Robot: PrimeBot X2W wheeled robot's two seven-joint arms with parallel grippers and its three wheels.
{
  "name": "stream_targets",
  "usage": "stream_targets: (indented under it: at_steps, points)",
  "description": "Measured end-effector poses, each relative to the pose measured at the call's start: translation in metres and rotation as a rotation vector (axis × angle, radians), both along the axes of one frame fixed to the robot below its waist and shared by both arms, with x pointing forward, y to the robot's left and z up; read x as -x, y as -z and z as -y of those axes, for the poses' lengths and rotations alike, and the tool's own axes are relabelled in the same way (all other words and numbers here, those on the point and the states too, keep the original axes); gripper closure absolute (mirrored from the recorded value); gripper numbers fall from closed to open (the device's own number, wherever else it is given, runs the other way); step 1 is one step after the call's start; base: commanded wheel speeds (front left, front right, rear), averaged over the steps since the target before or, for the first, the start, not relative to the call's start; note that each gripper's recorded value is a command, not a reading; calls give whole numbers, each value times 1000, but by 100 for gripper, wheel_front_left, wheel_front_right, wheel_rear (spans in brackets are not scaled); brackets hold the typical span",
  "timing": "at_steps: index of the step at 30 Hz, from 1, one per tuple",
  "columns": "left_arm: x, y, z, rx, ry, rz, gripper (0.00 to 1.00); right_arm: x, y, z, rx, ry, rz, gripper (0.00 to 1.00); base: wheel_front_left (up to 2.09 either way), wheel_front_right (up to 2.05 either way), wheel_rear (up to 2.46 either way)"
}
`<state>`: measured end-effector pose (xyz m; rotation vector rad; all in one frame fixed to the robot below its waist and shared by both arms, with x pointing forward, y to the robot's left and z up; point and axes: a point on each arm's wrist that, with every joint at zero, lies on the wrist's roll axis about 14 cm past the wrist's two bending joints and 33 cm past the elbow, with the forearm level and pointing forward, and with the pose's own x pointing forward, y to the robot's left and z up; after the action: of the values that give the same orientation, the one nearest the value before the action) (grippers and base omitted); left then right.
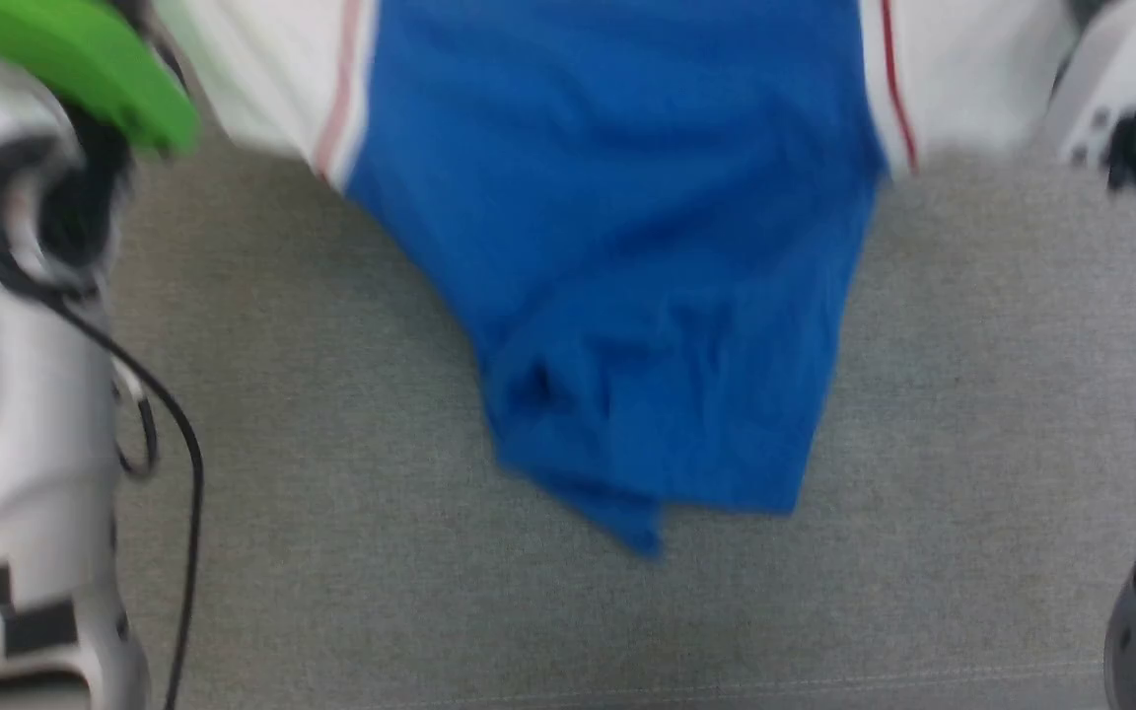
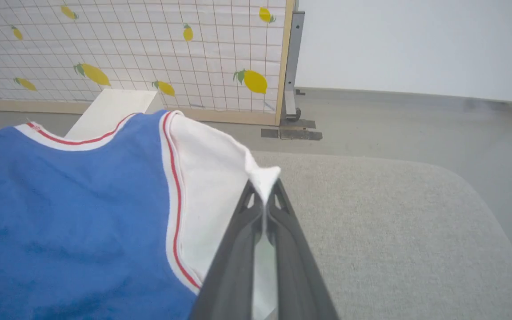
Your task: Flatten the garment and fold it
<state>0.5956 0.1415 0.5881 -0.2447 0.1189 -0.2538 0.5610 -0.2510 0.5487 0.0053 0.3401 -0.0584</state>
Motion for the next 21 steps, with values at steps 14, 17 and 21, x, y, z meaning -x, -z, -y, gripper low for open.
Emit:
stream_targets:
  at_steps: [14,17,21]
  points:
    - [-84,-139,-36,145,-241,587,100,-96,-152,-3,127,26,598,100,0,0,0]
    - [-84,-163,-43,181,-275,702,100,-98,-185,3,133,57,730,100,0,0,0]
    - [-73,-196,-46,239,-283,843,100,-91,-227,3,123,72,902,100,0,0,0]
